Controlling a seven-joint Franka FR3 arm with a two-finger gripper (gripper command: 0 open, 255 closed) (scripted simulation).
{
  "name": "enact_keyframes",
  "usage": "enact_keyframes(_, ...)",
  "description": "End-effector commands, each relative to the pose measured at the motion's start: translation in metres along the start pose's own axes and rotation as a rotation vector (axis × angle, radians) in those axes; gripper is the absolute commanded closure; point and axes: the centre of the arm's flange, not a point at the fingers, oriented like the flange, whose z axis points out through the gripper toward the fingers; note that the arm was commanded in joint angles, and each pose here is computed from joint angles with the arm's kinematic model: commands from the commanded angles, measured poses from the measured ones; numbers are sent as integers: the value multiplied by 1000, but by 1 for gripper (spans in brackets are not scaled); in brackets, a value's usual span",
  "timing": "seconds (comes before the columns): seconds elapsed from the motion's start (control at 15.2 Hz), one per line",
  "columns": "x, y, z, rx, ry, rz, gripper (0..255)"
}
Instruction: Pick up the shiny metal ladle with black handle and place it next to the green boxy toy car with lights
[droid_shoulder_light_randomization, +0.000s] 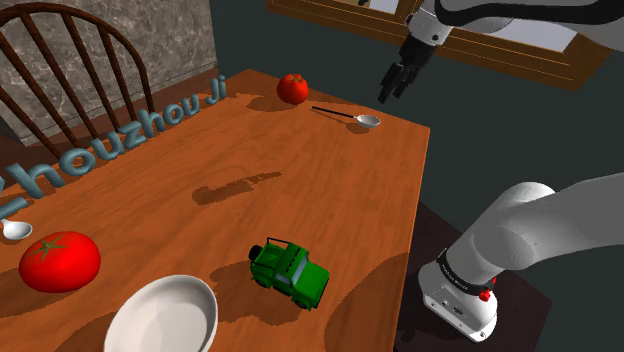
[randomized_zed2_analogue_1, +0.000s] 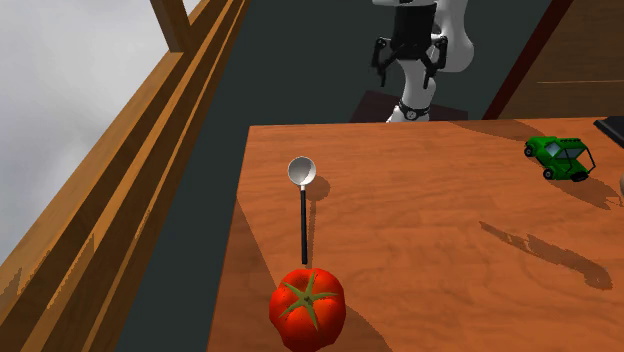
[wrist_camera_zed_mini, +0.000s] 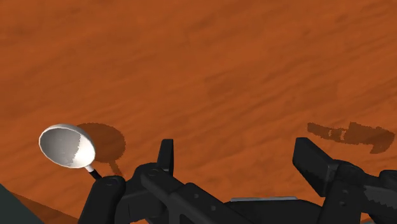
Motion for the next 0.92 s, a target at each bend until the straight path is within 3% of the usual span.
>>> enact_keyframes(0.0,15,17,15,1,-4,-26,0)
enact_keyframes(0.86,117,121,112,14,-39,-179,0)
